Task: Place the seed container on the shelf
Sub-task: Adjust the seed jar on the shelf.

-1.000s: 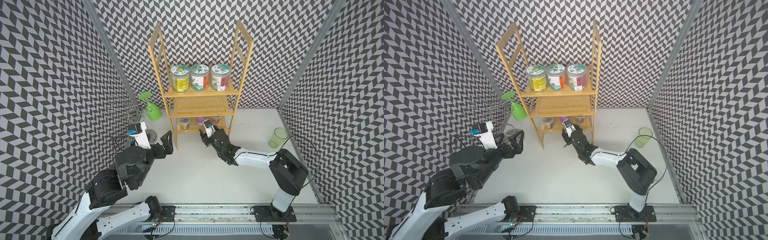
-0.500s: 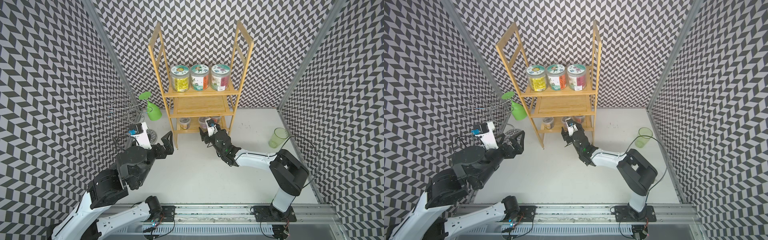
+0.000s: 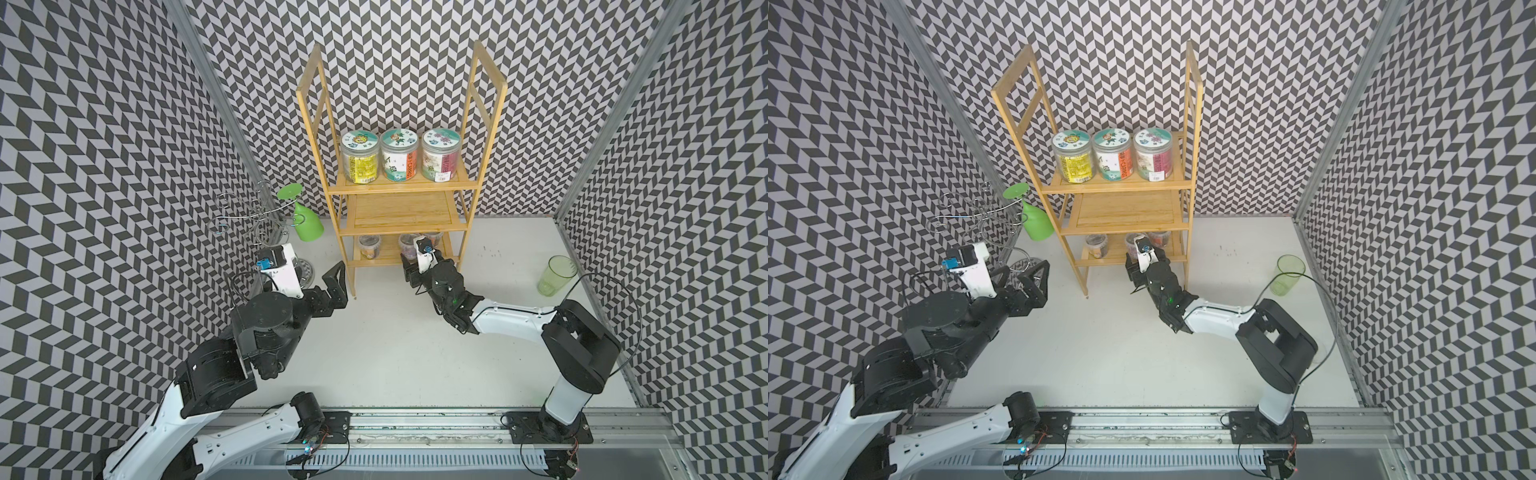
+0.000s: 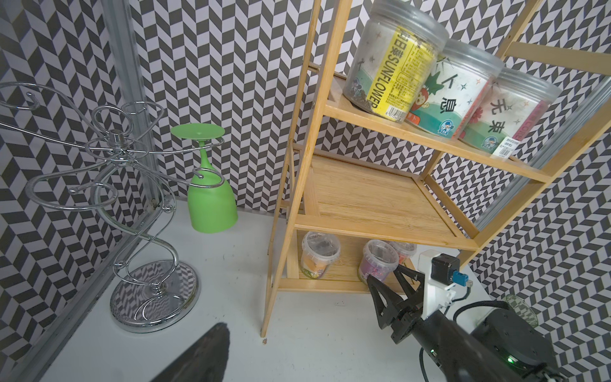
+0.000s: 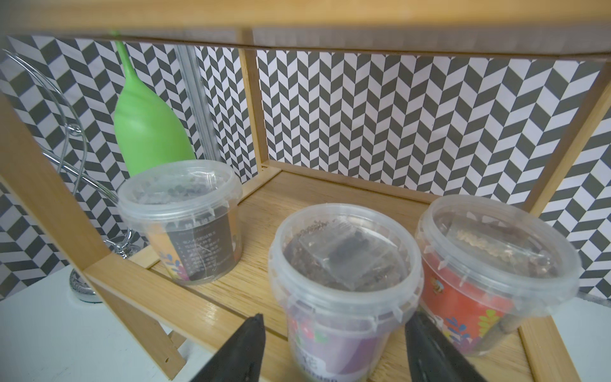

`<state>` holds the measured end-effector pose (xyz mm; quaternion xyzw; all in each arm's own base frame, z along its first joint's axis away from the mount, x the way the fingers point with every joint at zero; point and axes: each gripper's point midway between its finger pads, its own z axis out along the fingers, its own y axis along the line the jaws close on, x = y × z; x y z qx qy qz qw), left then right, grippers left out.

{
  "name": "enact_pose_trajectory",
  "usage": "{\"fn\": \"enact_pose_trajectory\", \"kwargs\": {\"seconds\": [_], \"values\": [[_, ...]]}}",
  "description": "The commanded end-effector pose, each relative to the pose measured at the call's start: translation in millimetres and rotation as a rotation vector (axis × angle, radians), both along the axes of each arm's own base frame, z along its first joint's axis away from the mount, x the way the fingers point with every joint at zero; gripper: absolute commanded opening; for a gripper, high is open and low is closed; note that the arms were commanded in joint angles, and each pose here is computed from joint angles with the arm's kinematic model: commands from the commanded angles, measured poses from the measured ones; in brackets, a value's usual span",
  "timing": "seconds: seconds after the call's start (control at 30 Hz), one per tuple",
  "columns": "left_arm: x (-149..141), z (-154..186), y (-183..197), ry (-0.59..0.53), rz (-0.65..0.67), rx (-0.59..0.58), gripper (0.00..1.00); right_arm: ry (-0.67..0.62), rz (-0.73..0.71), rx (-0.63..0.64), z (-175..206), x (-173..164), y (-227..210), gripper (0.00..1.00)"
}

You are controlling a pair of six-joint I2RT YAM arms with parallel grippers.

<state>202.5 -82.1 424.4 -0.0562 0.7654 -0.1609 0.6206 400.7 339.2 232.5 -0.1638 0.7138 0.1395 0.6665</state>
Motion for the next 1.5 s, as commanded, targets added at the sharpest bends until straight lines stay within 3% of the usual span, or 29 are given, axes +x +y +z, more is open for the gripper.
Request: {"fn": "enact_pose_trajectory", "kwargs": {"seconds": [0.0,0.2,0.77,1.23,1.47], "values": [[-3,10,5,-0.022,-0.002,-0.021,0.99,-0.054,0.011,0.083,17,4,10,0.66],[-5,9,8,-0.017,-0.001,-0.025,1.0,-0.061,0.014,0.078,19,13,22,0.6],[-4,10,8,-0.022,0.007,-0.02,1.0,-0.012,-0.019,0.058,0,27,28,0.59],[-3,9,7,-0.021,0.005,-0.019,0.99,-0.044,0.024,0.033,24,1,11,0.72],[-3,10,6,-0.027,0.002,-0.01,1.0,-0.001,0.086,0.026,35,-27,1,0.72]]}}
